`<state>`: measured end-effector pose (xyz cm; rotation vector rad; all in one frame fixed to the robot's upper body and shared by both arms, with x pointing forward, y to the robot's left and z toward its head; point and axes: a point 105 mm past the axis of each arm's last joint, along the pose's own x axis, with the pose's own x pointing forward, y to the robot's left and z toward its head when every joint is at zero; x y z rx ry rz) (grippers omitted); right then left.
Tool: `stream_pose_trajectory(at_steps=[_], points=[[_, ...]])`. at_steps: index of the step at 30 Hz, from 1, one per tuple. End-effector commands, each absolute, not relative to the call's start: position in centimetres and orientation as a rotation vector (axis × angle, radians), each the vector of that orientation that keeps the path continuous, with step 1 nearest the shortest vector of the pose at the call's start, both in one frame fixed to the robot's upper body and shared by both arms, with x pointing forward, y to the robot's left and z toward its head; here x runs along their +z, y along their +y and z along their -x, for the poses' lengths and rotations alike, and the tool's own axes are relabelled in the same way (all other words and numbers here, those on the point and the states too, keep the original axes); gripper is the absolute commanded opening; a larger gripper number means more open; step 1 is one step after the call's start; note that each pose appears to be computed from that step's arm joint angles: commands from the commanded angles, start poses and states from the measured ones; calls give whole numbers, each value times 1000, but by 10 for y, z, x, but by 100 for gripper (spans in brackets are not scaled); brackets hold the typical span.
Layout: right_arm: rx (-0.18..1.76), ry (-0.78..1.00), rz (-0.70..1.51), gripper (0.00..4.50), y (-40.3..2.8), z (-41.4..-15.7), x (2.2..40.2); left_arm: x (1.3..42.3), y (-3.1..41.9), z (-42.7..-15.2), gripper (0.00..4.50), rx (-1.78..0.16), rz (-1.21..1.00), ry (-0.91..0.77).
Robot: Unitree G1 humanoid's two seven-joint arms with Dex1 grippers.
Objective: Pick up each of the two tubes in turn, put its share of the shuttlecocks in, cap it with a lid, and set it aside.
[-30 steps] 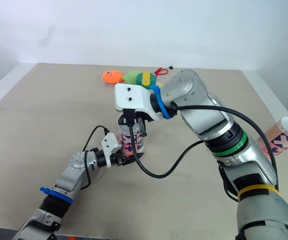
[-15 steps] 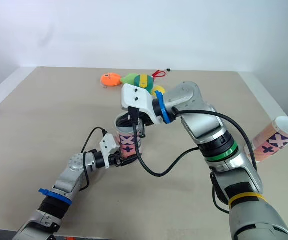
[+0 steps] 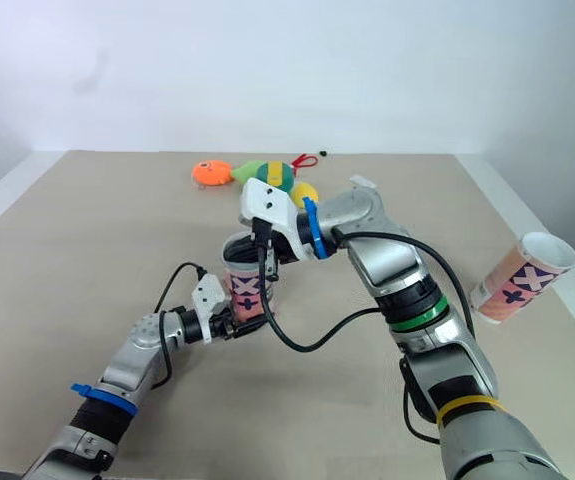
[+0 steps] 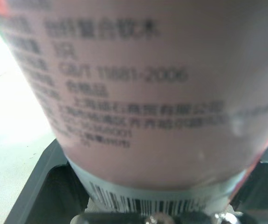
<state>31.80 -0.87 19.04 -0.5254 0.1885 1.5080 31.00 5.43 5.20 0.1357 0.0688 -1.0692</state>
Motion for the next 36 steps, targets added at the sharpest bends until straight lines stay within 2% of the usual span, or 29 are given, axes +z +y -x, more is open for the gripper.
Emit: stream_pose_trajectory(at_steps=[1,9,15,22,36], points=[[1700,467,394,5,17,-282,114,37,32,-298,323,-1162,-161,141],[1730,551,365,5,24,-271,93,37,31,-297,323,-1166,-158,143],[1743,533,386,5,27,-268,97,36,31,-297,323,-1163,-153,143],[1753,376,574,5,16,-274,139,35,31,-295,323,-1166,-153,145],[1710,169,717,5,10,-273,207,36,31,-293,323,-1174,-155,148]])
